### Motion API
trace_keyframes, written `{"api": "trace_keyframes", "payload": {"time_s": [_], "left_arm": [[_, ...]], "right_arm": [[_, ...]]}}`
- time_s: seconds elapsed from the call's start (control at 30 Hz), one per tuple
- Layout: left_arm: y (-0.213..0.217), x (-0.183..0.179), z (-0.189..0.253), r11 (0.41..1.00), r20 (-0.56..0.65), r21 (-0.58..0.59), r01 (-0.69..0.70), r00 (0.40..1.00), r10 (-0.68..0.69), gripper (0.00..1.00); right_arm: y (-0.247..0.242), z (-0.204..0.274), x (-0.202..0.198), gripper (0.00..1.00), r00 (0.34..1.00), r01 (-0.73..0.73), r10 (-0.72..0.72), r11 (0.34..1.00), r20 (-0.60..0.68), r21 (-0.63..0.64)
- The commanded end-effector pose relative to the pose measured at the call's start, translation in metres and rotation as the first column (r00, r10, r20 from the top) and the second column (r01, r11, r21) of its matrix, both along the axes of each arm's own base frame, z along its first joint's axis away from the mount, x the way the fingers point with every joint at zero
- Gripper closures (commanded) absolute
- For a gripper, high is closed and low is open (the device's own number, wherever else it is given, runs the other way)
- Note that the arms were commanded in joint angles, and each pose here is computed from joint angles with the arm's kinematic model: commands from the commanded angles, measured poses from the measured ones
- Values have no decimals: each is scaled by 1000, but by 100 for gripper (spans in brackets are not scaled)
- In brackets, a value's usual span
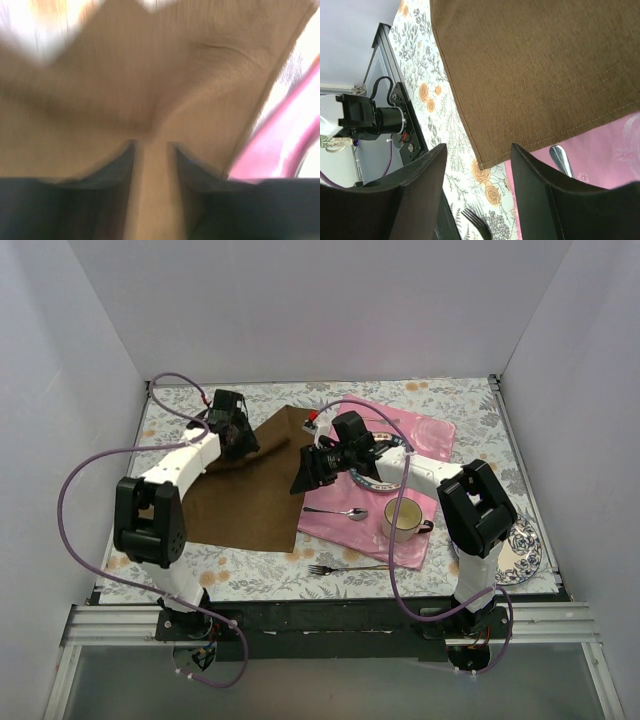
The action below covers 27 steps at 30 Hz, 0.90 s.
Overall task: Fold the napkin, place the utensils inside, and roll it up
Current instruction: Flatten the napkin out
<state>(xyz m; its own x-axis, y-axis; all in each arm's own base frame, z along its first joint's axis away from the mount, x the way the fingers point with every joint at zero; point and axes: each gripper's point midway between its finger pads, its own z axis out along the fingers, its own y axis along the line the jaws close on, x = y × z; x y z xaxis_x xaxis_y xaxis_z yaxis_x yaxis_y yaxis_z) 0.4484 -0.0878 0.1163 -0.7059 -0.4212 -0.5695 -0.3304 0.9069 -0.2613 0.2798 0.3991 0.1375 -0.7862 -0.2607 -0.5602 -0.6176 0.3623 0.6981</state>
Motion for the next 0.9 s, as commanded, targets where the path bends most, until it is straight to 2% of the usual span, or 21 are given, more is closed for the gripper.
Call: {"api": "trace_keyframes", "payload": {"time_s": [0.0,0.03,0.1,0.23,0.27,0.3,0.33,0.37,0.4,0.43,0.5,0.6,0.8,0.87], "left_arm": [[-4,-41,23,997,49,-64,-33,998,36,47],[0,-45,41,998,95,-54,-29,995,34,39],[3,-44,61,1000,143,-30,-6,990,10,30],[-7,-17,66,995,111,-30,92,990,-88,27],[-11,-7,41,992,45,-34,118,992,-117,28],[-14,7,44,990,43,-31,139,990,-137,30],[-9,15,33,993,11,6,121,993,-121,31],[-4,23,0,993,-66,34,114,992,-111,31],[0,29,-6,993,-85,61,101,992,-95,32],[5,44,1,994,-61,82,71,996,-67,35],[18,62,-13,991,-55,135,5,999,2,38],[26,87,-11,984,30,167,-58,998,54,44],[40,95,-28,966,24,220,-135,991,133,47],[43,95,-36,967,7,206,-150,988,152,49]], "right_arm": [[-5,12,0,39,999,-3,1,999,34,44],[-8,12,2,39,999,4,-5,999,37,44],[-12,9,2,39,999,17,-18,999,39,38],[-15,5,8,39,999,25,-26,999,27,36],[-15,5,9,39,999,23,-24,999,22,39],[-15,5,9,39,1000,21,-22,999,18,40],[-15,7,9,39,1000,19,-20,999,23,43],[-14,10,10,39,1000,18,-19,999,23,49],[-14,13,9,39,999,16,-17,998,30,54],[-16,12,8,39,999,19,-21,999,29,50],[-18,15,7,39,999,22,-24,999,41,48],[-23,11,5,39,999,29,-30,999,40,36],[-29,5,1,39,999,34,-35,999,27,26],[-29,6,1,39,999,38,-38,999,32,27]]}}
